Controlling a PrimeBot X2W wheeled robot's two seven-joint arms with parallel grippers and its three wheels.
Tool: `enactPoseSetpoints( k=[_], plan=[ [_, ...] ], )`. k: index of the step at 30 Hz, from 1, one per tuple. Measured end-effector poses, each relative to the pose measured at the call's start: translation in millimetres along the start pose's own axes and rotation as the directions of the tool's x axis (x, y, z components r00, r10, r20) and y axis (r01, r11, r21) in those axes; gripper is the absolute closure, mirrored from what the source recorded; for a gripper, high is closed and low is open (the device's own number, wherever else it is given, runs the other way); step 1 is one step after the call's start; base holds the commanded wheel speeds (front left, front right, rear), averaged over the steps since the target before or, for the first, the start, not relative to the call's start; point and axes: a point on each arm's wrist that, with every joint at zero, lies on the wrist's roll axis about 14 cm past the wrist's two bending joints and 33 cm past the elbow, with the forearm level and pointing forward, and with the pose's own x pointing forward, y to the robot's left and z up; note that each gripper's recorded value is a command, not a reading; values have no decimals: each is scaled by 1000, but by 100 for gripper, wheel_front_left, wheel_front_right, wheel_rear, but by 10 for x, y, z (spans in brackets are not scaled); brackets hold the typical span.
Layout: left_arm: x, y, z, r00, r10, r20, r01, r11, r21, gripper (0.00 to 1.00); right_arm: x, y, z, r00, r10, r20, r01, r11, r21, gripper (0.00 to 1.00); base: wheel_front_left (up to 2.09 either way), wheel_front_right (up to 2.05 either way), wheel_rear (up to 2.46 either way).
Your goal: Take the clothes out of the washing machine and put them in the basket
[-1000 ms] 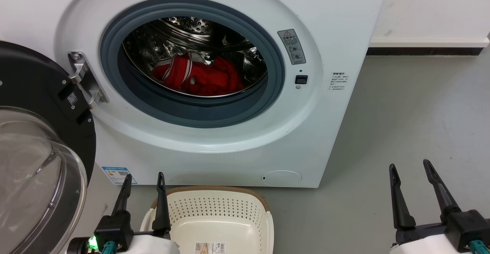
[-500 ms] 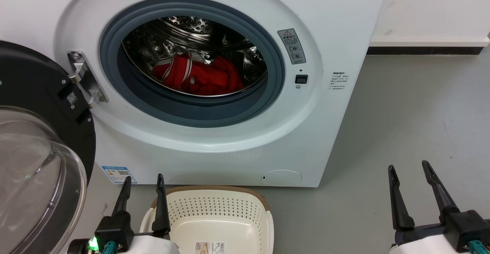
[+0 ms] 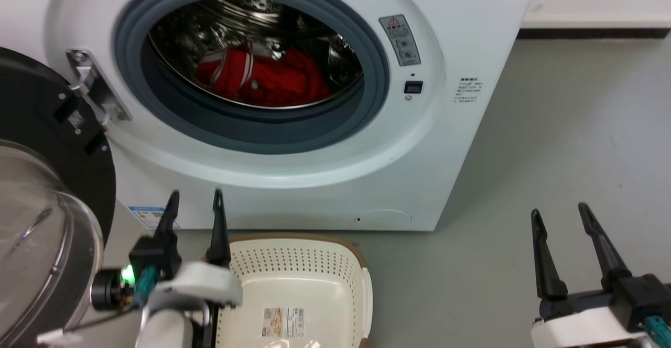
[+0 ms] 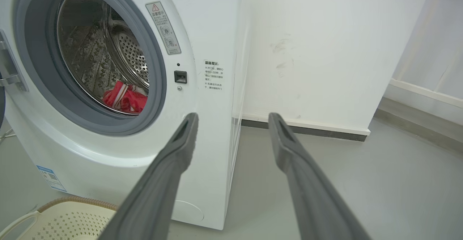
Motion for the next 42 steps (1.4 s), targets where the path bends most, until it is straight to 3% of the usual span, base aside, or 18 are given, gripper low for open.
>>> enactPoseSetpoints(
  k=[11,21,29,34,35,42],
  plan=[
    [1020,-169,-130,994,-105,-42,108,991,78,0,293,-115,-166,999,-25,-26,24,1000,-9,0,0,0,0],
    [2028,-403,-435,969,-167,-185,195,969,150,0,513,-273,-515,994,-63,-94,62,998,-6,0,0,0,0],
    [2697,-390,-739,935,-164,-314,233,952,197,0,717,-406,-796,987,-92,-132,94,996,4,0,0,0,0],
    [3034,-292,-959,900,-135,-414,258,931,258,0,782,-462,-966,982,-105,-159,109,994,16,0,0,0,0],
    [3174,-342,-1135,865,-128,-486,279,927,252,0,779,-526,-1086,975,-121,-185,124,992,8,0,0,0,0],
    [3358,-355,-1576,778,-89,-622,300,923,243,0,746,-638,-1332,959,-151,-240,158,987,10,0,0,0,0]
  ],
)
